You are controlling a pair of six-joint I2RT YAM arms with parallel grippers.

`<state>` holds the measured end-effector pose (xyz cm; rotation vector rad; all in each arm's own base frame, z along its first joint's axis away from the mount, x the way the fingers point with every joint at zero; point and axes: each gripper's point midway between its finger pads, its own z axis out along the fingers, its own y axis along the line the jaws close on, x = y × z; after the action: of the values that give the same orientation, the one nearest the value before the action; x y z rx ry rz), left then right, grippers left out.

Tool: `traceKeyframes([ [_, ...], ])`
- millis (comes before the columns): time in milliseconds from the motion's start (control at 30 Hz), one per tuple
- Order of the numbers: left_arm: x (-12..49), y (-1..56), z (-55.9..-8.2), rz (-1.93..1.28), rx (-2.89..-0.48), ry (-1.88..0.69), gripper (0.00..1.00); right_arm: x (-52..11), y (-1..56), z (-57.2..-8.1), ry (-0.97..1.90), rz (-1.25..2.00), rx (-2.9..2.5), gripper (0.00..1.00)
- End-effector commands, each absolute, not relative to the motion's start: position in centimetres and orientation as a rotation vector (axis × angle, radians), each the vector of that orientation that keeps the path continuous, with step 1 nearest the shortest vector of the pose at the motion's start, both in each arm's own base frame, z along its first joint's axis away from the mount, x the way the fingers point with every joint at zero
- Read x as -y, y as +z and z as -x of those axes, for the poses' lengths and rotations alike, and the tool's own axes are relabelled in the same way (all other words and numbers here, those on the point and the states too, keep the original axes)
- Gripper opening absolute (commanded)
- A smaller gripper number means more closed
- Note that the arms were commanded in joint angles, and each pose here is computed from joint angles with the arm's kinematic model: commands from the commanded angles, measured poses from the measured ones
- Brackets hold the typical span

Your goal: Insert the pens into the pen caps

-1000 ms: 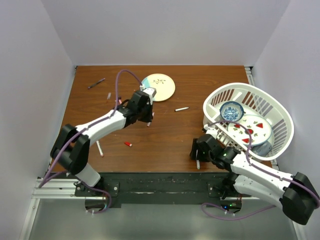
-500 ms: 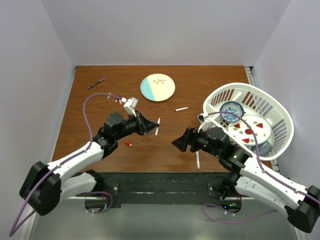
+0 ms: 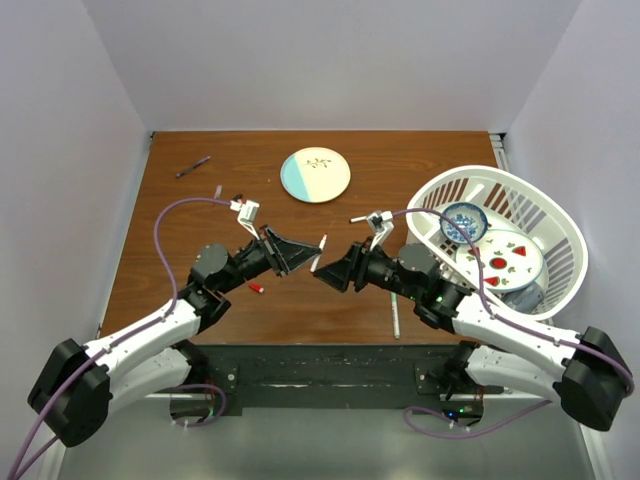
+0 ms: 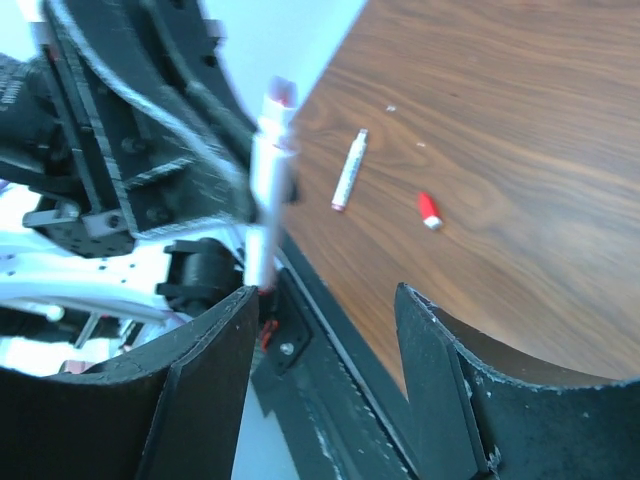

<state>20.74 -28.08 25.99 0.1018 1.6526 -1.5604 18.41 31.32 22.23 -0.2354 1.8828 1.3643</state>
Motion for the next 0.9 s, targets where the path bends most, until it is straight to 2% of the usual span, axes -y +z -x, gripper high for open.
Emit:
traceKeyframes([
  [0, 28.0, 27.8, -20.5, -0.103, -1.565, -1.579, 0.00, -33.4, 28.1, -17.7, 1.479, 0.297, -1.687, 0.59],
  [100, 27.9, 27.7, -20.5, -0.102, -1.567, -1.565, 0.00, -33.7, 28.2, -17.7, 1.485, 0.295, -1.683, 0.54],
  [233, 27.7, 27.7, -20.3, -0.100, -1.554, -1.560, 0.00, -33.9, 28.0, -17.6, 1.483, 0.292, -1.683, 0.54],
  [367, 27.4, 28.0, -20.0, -0.090, -1.537, -1.566, 0.00, -33.9, 28.0, -17.9, 1.477, 0.263, -1.665, 0.44],
  [667, 27.7, 28.5, -19.2, -0.064, -1.491, -1.622, 0.00, -34.9, 28.4, -18.1, 1.513, 0.222, -1.645, 0.36],
  [800, 27.9, 28.9, -18.9, -0.069, -1.478, -1.631, 0.00, -35.0, 27.8, -17.8, 1.511, 0.213, -1.645, 0.19],
  [833, 27.8, 28.9, -18.9, -0.068, -1.479, -1.629, 0.00, -35.0, 27.8, -17.8, 1.513, 0.211, -1.640, 0.05],
  [867, 27.7, 29.0, -18.9, -0.064, -1.474, -1.625, 0.00, -34.8, 28.1, -17.7, 1.514, 0.203, -1.626, 0.00],
])
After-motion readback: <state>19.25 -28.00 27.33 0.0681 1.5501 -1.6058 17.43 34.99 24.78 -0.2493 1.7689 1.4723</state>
